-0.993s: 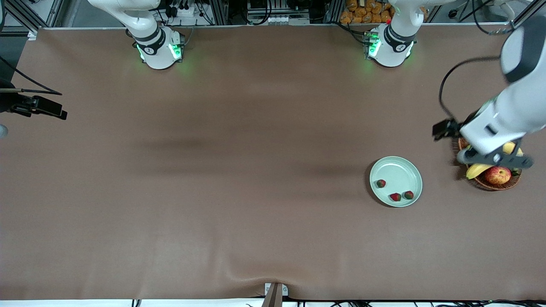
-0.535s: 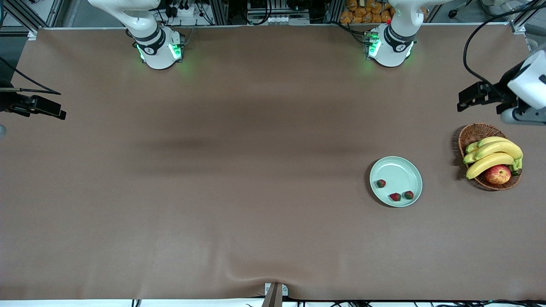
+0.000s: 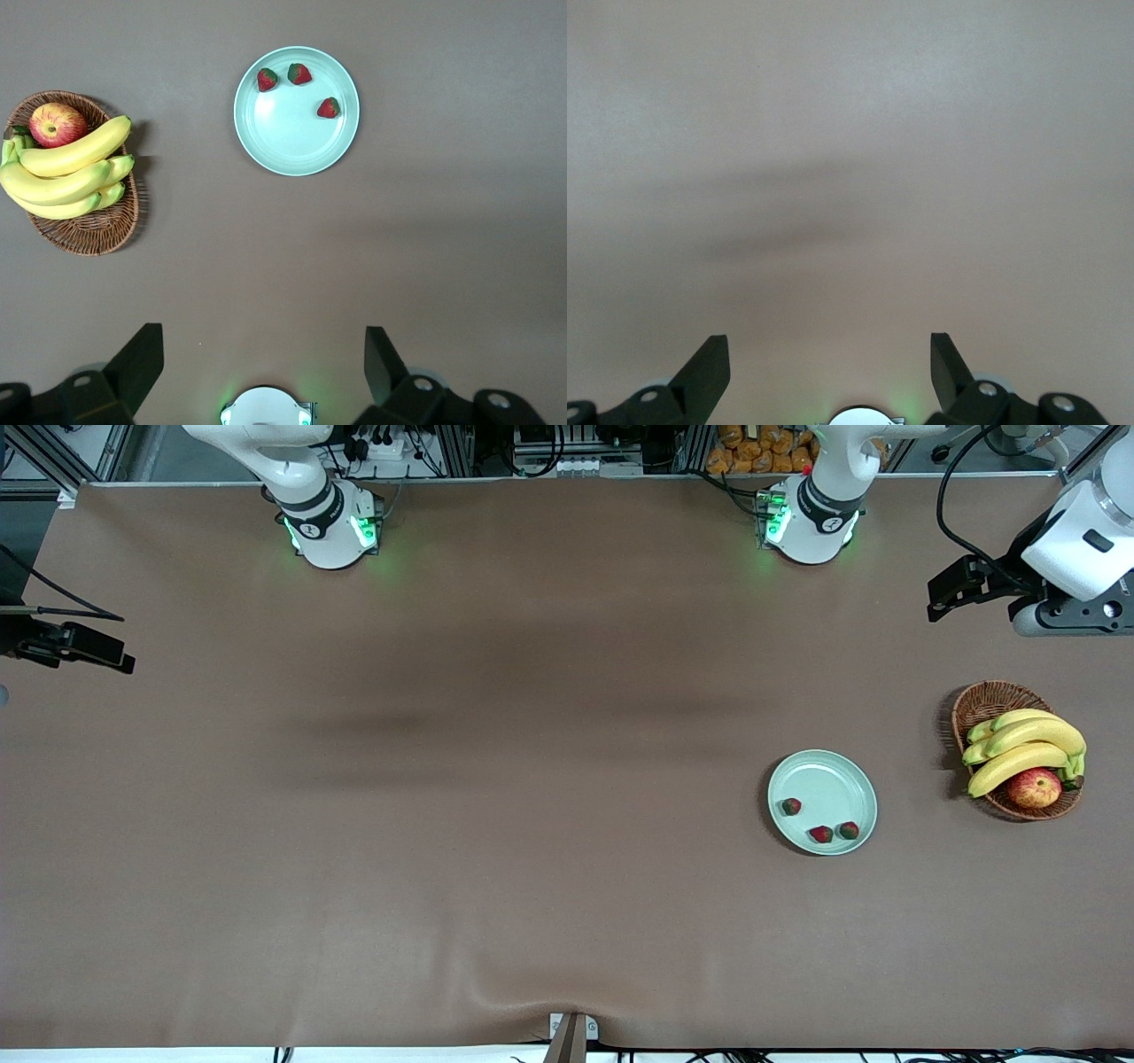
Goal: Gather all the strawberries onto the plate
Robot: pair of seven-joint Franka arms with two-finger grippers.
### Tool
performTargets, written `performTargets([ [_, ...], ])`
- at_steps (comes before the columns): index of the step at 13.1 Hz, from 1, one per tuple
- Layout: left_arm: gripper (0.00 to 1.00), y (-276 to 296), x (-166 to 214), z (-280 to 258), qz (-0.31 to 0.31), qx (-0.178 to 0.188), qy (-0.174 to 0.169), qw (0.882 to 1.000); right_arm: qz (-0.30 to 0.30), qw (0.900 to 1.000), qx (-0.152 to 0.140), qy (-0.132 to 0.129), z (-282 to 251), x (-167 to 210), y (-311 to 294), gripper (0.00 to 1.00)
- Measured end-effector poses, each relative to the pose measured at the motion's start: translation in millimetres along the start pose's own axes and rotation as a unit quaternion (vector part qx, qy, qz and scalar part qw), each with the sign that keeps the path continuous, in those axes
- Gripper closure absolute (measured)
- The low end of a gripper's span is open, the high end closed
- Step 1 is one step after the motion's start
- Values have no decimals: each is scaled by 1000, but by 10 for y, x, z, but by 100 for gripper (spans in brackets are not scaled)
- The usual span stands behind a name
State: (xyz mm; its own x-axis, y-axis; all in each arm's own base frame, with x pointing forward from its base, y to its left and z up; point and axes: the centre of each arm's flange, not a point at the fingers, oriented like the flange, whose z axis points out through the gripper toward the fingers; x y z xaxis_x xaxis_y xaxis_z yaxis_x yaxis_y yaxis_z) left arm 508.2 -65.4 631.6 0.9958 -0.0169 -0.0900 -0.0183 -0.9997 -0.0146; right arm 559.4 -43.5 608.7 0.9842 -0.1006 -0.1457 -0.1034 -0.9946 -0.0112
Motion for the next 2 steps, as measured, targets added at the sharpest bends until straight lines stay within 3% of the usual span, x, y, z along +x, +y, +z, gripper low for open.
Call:
performTargets([
  [2, 0, -23, 4, -1, -2, 0, 1, 1000, 0, 1000, 0, 1, 0, 2, -1, 0],
])
